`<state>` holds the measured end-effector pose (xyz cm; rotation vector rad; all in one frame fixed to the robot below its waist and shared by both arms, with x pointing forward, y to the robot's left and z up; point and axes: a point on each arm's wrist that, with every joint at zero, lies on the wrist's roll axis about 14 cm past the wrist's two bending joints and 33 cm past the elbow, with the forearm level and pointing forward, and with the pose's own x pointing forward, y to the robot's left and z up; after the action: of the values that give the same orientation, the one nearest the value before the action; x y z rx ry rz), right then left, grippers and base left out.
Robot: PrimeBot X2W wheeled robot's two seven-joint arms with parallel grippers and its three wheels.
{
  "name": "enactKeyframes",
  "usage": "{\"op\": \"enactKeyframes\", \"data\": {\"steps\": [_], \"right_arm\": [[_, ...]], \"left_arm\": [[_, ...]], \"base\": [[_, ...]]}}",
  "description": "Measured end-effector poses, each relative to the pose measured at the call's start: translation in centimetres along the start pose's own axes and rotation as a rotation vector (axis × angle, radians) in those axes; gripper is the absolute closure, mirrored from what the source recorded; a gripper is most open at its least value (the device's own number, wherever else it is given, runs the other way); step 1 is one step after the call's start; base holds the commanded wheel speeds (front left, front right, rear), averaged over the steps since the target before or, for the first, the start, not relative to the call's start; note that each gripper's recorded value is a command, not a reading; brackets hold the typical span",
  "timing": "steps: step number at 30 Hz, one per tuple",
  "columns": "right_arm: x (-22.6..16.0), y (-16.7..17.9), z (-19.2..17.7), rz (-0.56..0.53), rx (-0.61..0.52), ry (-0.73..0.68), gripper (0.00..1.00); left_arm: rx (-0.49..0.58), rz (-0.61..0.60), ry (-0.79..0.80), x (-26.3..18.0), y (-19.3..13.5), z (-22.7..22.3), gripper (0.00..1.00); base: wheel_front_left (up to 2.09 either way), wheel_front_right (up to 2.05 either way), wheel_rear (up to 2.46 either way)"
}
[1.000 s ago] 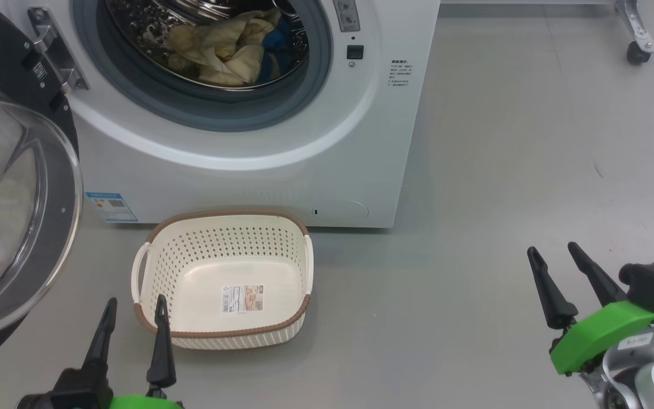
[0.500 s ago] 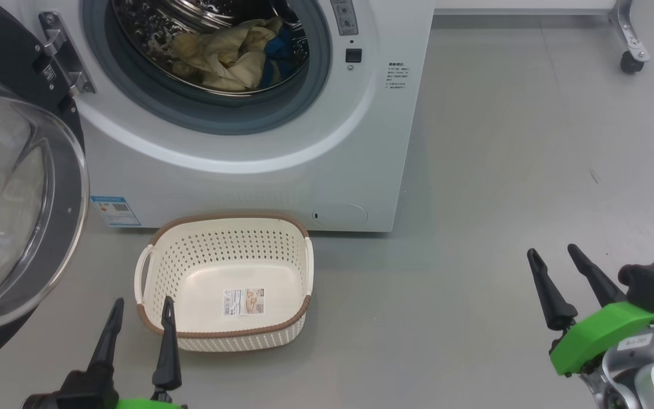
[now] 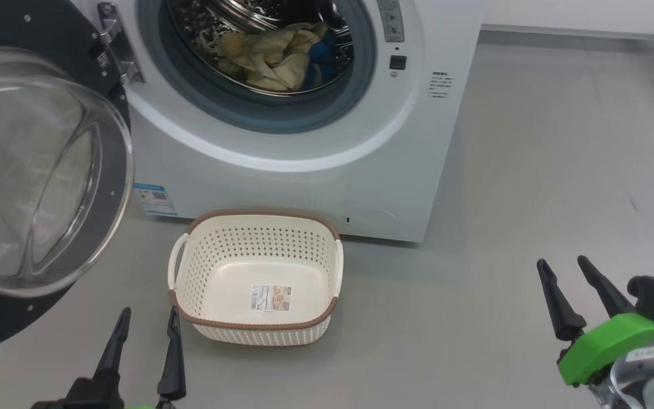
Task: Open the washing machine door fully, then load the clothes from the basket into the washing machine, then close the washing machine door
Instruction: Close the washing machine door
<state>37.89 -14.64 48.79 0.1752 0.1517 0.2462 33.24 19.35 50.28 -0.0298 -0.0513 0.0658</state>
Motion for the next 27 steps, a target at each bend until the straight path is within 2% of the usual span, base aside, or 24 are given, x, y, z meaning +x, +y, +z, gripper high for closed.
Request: {"op": "enactKeyframes", "data": {"steps": [14, 24, 27], "right_arm": [[3.7, 7.4, -1.2, 0.229, -0.030, 0.052, 0.00], [5.0, 14.5, -2.4, 0.433, -0.062, 0.103, 0.00], [5.3, 15.5, -2.8, 0.462, -0.057, 0.114, 0.00]], "left_arm": [[0.021, 0.231, -0.018, -5.3, 6.7, 0.9, 0.00], [0.024, 0.444, -0.042, -10.7, 11.6, 1.7, 0.00], [0.027, 0.466, -0.027, -11.3, 11.9, 1.4, 0.00]], "base": [[0.00, 0.00, 0.00], [0.00, 0.00, 0.00], [0.00, 0.00, 0.00]]}}
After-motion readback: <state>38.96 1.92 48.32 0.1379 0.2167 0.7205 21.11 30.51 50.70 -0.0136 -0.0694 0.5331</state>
